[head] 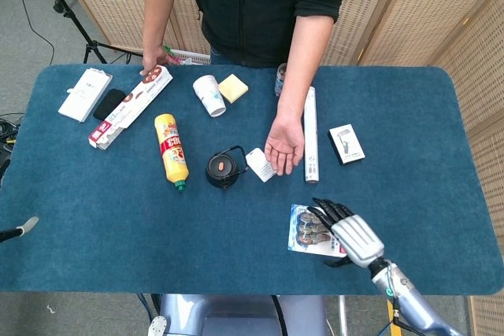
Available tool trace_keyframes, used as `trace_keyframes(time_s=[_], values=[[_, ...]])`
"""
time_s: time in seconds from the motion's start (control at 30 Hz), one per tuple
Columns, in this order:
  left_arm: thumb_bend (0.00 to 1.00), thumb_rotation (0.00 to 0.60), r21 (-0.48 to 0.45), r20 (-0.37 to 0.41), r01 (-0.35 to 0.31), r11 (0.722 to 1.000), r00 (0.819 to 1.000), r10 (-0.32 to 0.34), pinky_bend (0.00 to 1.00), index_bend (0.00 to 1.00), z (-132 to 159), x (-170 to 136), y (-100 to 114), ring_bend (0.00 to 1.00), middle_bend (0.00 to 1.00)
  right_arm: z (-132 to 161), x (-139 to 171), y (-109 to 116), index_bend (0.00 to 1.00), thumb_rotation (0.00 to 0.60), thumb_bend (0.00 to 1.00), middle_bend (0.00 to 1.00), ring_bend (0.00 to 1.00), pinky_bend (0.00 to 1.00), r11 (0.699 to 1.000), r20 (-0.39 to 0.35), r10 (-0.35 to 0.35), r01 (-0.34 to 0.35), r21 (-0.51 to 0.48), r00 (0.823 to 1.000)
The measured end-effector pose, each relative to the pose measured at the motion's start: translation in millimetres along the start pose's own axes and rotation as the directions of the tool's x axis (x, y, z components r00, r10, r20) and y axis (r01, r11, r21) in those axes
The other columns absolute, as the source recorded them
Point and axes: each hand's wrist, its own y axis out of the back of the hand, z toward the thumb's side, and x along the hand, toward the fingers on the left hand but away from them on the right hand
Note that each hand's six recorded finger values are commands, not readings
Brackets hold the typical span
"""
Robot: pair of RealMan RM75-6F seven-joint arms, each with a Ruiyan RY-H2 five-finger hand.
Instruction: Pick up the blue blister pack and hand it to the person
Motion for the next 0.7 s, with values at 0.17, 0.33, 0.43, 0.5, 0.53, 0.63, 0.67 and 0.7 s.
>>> trace_keyframes(time_s=[0.17,0.33,0.43,0.5,0.53,0.63,0.67,0.7], values=[[0.0,0.6,-0.003,-0.002,0.001,1.0,1.0,-0.001,0.06,0.0,-1,1,0,0.0,0.0,4,-17,-11,0.04,0.6,0.0,0.0,0.0,0.13,0.999,0.012,0.016,-0.016,0.044,1.0],[0.0,0.6,-0.005,-0.007,0.001,1.0,1.0,-0.001,0.06,0.0,-2,2,1,0.0,0.0,7,-33,-26,0.11,0.6,0.0,0.04,0.0,0.13,0.997,0.035,0.035,-0.037,0.074,0.999],[0.0,0.6,-0.006,-0.008,0.001,1.0,1.0,-0.001,0.06,0.0,-2,2,1,0.0,0.0,9,-41,-32,0.16,0.6,0.0,0.09,0.0,0.13,0.995,0.039,0.026,-0.03,0.091,0.999],[0.0,0.6,-0.006,-0.008,0.0,1.0,1.0,0.0,0.06,0.0,-2,2,1,0.0,0.0,8,-46,-35,0.17,0.6,0.0,0.12,0.02,0.13,0.995,0.046,0.026,-0.031,0.1,0.999],[0.0,0.6,-0.007,-0.009,0.0,1.0,1.0,0.0,0.06,0.0,-3,2,1,0.0,0.0,8,-47,-37,0.19,0.6,0.0,0.14,0.04,0.13,0.994,0.049,0.027,-0.032,0.101,0.998],[0.0,0.6,-0.007,-0.011,0.0,1.0,1.0,0.0,0.06,0.0,-3,3,1,0.0,0.0,8,-51,-39,0.28,0.6,0.01,0.23,0.13,0.14,0.994,0.052,0.026,-0.032,0.107,0.998],[0.0,0.6,-0.007,-0.011,0.0,1.0,1.0,0.0,0.06,0.0,-3,3,1,0.0,0.0,8,-51,-39,0.31,0.6,0.02,0.25,0.16,0.15,0.994,0.051,0.026,-0.031,0.109,0.998],[0.0,0.6,-0.007,-0.011,0.002,1.0,1.0,-0.002,0.06,0.0,-3,3,0,0.0,0.0,9,-51,-40,0.35,0.6,0.03,0.29,0.2,0.17,0.993,0.05,0.023,-0.029,0.114,0.998]])
